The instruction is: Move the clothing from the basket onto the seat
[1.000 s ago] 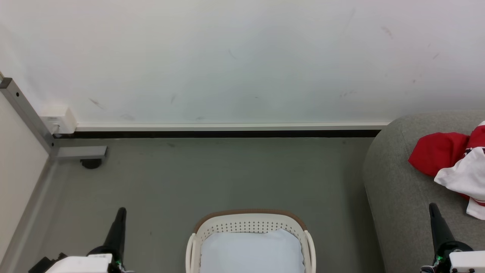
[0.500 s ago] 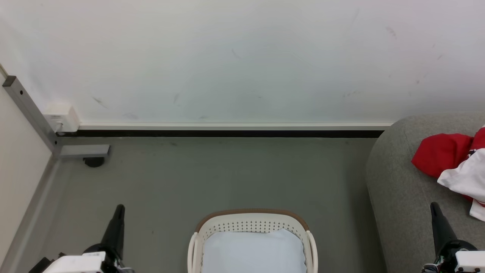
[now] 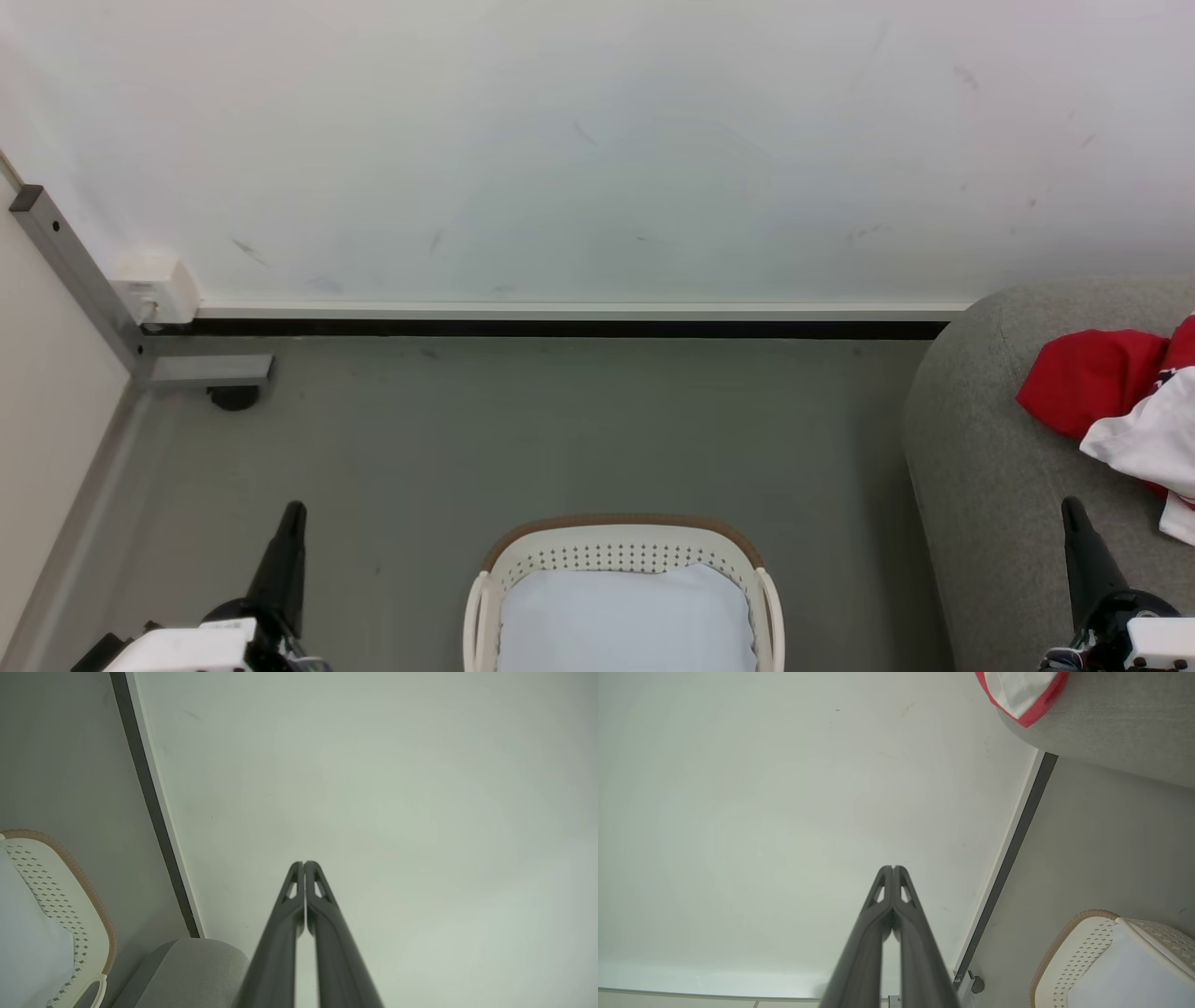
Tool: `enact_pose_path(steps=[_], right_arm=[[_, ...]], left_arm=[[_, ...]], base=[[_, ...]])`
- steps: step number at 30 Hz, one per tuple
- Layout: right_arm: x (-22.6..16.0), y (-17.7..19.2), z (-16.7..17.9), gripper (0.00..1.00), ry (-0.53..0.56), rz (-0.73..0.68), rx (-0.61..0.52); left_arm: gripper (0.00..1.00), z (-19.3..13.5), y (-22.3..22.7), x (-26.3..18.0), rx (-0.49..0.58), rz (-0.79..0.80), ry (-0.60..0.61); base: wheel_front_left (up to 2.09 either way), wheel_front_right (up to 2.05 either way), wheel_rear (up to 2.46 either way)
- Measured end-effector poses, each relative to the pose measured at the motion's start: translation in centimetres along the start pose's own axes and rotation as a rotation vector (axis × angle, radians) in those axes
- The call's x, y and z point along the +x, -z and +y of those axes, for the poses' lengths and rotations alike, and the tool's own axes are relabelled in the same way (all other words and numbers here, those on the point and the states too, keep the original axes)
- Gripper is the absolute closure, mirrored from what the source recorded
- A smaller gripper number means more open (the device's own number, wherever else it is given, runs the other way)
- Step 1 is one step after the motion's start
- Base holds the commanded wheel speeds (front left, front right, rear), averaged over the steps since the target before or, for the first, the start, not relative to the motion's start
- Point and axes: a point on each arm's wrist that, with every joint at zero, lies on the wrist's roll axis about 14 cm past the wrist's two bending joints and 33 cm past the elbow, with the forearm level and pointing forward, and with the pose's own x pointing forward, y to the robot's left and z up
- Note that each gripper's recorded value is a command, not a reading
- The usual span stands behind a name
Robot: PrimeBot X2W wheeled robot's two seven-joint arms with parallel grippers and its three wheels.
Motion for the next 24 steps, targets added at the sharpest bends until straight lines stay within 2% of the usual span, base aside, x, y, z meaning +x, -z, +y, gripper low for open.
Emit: enact_pose_path(steps=[24], right_arm=[[0.00,0.00,0.00,1.00,0.000,-0.001,0.001]], left_arm=[[1.00,-0.01,0.00,0.00,0.000,0.000,0.000]], base=[[0.00,0.00,0.00]])
